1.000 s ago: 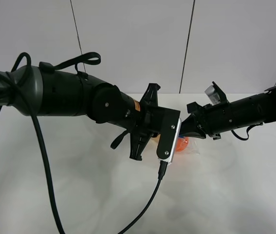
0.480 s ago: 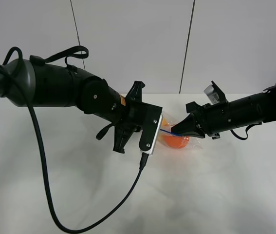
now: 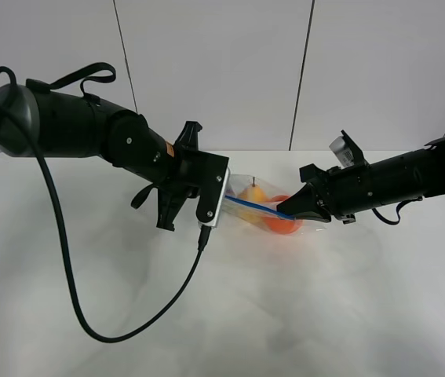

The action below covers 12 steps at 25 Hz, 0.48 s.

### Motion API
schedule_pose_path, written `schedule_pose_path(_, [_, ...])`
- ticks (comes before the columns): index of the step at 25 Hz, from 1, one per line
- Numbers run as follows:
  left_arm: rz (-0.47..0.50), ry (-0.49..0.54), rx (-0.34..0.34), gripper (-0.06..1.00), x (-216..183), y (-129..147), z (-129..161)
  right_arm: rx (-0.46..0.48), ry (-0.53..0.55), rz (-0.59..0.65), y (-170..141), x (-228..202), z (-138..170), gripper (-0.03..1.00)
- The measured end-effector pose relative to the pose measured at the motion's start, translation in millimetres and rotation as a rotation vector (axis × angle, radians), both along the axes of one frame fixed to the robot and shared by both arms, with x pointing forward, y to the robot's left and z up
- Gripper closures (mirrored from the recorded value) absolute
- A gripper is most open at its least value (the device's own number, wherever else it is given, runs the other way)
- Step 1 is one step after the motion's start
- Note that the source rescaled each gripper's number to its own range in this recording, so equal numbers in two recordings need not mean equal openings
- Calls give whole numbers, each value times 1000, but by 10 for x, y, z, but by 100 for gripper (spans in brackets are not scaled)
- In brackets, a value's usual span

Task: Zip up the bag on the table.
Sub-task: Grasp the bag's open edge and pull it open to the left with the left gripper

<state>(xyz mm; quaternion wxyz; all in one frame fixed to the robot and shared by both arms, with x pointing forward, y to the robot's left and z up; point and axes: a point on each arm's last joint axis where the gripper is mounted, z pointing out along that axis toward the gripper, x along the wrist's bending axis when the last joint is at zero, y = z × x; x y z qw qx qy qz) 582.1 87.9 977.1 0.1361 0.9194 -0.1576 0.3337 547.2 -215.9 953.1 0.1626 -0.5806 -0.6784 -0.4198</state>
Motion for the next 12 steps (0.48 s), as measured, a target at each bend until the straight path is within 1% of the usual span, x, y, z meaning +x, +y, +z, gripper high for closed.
schedule_pose_path(6, [75, 4, 11, 94, 154, 285, -5, -5, -1, 0, -3, 1, -3, 97])
schedule_pose_path(12, [137, 8, 13, 94, 258, 512, -8, -6, -2, -1, -4, 2, -4, 97])
